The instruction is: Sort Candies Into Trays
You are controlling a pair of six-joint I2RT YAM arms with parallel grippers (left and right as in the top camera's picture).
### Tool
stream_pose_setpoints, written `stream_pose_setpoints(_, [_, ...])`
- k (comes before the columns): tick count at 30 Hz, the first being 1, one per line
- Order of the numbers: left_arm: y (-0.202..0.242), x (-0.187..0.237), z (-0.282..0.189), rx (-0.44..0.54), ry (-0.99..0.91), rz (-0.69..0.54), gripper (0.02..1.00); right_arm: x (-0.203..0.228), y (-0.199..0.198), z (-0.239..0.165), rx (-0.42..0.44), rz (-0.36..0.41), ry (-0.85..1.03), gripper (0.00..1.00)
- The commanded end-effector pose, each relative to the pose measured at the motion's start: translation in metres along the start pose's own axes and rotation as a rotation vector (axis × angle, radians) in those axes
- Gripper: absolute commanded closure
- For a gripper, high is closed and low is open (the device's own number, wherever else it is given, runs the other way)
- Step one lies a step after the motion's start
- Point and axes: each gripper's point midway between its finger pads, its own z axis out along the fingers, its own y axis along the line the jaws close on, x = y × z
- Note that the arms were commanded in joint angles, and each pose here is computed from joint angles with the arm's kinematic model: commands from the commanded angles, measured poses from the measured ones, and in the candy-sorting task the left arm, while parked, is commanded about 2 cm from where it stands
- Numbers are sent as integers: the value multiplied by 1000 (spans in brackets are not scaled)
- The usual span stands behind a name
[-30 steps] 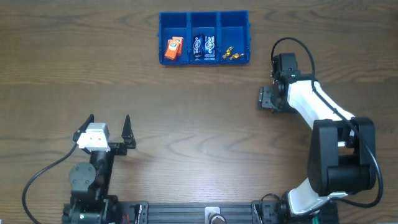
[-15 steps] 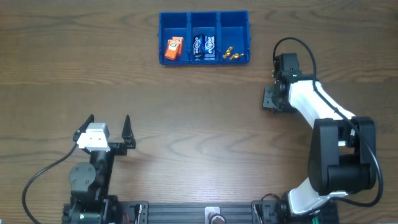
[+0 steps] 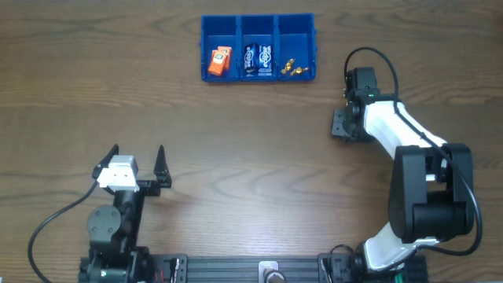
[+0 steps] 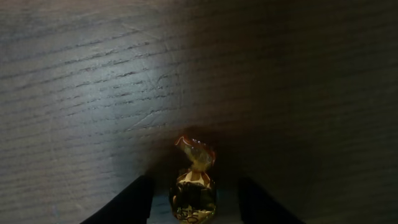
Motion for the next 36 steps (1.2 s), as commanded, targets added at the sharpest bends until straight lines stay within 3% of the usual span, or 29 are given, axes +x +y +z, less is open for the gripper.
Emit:
stream_pose_setpoints(1, [3, 17, 1, -12, 52, 14, 23, 5, -7, 7, 19, 14, 20, 630])
stream_pose_setpoints(4, [3, 17, 1, -12, 52, 14, 20, 5, -9, 7, 20, 19, 21, 720])
stream_pose_setpoints(9, [3, 17, 1, -12, 52, 14, 20, 5, -9, 7, 19, 19, 20, 965])
stream_pose_setpoints(13, [3, 17, 1, -12, 52, 14, 20, -1, 8, -5, -55, 9, -11, 965])
stream_pose_setpoints(17, [3, 17, 1, -12, 52, 14, 23, -24, 44, -70, -126, -53, -206, 965])
stream_pose_setpoints(22, [3, 17, 1, -12, 52, 14, 20, -79, 87, -190, -250, -115, -511, 965])
stream_pose_setpoints(25, [3, 17, 1, -12, 52, 14, 20, -120, 103, -219, -243, -152, -569, 965])
stream_pose_setpoints(29, [3, 17, 1, -12, 52, 14, 23, -172, 126, -212, -184, -209, -554, 965])
stream_pose_setpoints(36, [3, 17, 1, -12, 52, 14, 20, -211, 156, -125, -151, -218, -429, 965])
